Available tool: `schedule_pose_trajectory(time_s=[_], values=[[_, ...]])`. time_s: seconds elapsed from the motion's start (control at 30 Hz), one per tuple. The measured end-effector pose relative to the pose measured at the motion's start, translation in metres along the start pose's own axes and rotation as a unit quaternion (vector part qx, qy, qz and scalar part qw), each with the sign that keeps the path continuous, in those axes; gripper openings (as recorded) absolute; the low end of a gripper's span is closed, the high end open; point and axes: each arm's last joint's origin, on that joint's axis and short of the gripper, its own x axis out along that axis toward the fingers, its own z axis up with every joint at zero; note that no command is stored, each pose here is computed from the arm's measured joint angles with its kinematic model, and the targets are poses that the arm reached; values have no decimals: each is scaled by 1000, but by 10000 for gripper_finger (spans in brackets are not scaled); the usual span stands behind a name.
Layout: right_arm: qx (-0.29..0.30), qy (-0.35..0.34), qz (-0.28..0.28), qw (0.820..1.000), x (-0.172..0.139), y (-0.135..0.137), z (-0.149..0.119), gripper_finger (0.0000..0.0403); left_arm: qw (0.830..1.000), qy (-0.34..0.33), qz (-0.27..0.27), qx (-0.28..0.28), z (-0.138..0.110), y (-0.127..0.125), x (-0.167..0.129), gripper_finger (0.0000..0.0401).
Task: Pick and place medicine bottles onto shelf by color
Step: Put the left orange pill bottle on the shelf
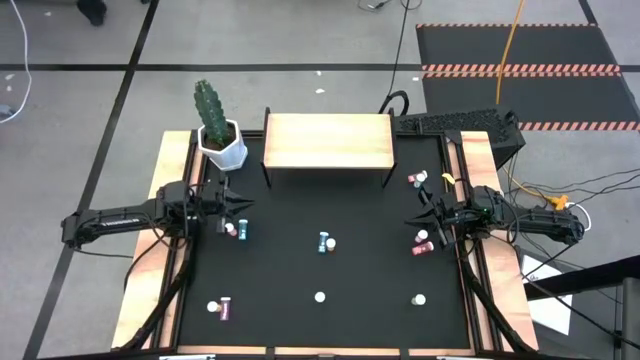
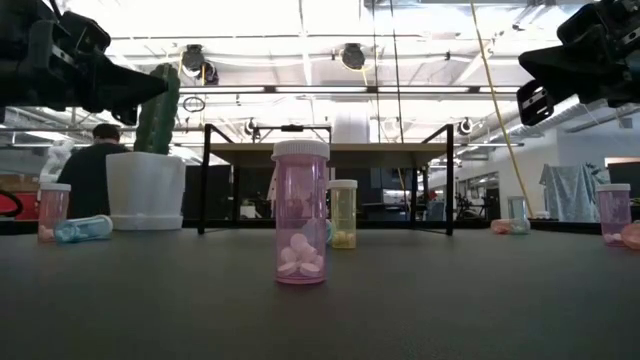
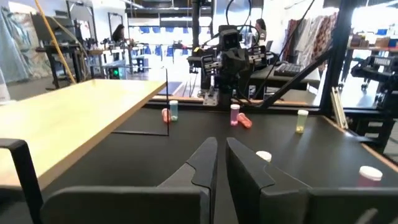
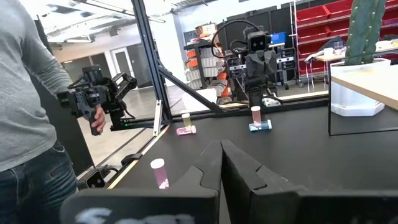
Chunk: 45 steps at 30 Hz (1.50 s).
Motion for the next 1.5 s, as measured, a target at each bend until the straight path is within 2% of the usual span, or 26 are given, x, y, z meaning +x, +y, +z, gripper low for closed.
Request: schedule_pose_trajectory(time_s=[0.13, 0.27, 0.33, 0.43, 0.53, 0.67, 0.77, 0.87, 0.97, 1.13, 1.27, 1.33, 1.4, 1.5], values=[[0, 0, 0, 1000, 0, 0, 0, 0, 999, -1, 0, -35, 0, 0, 0, 37], [0, 0, 0, 1000, 0, 0, 0, 0, 992, -20, -4, -121, 4, 0, 0, 37], [0, 0, 0, 1000, 0, 0, 0, 0, 990, -31, -1, -136, 6, 0, 0, 37], [0, 0, 0, 1000, 0, 0, 0, 0, 990, -41, 53, -128, 6, 3, 0, 37], [0, 0, 0, 1000, 0, 0, 0, 0, 981, -58, 110, -147, 7, 7, -1, 37], [-2, 0, 0, 1000, 0, 0, 0, 0, 970, -63, 160, -171, 6, 9, -2, 37], [-51, -6, -6, 999, 0, 0, 1, 0, 966, -56, 176, -180, 4, 10, -2, 37], [-91, -38, -21, 995, 0, 0, 7, 0, 961, -53, 177, -207, 2, 10, -2, 37], [-103, -74, -16, 992, -1, 2, 14, 0, 949, -54, 173, -256, 1, 10, -2, 37], [-95, -133, -4, 987, -3, 5, 25, 0, 925, -69, 154, -341, 2, 9, -2, 37], [-88, -167, 3, 982, -5, 7, 31, 0, 912, -75, 152, -374, 2, 10, -2, 37], [-95, -203, -16, 974, -8, 8, 37, 0, 905, -78, 150, -390, 2, 10, -2, 37], [-79, -242, -50, 966, -10, 8, 43, 0, 900, -86, 140, -404, 3, 9, -2, 37], [3, -293, -99, 951, -14, 5, 48, 0, 895, -88, 124, -420, 9, 8, -1, 37]])
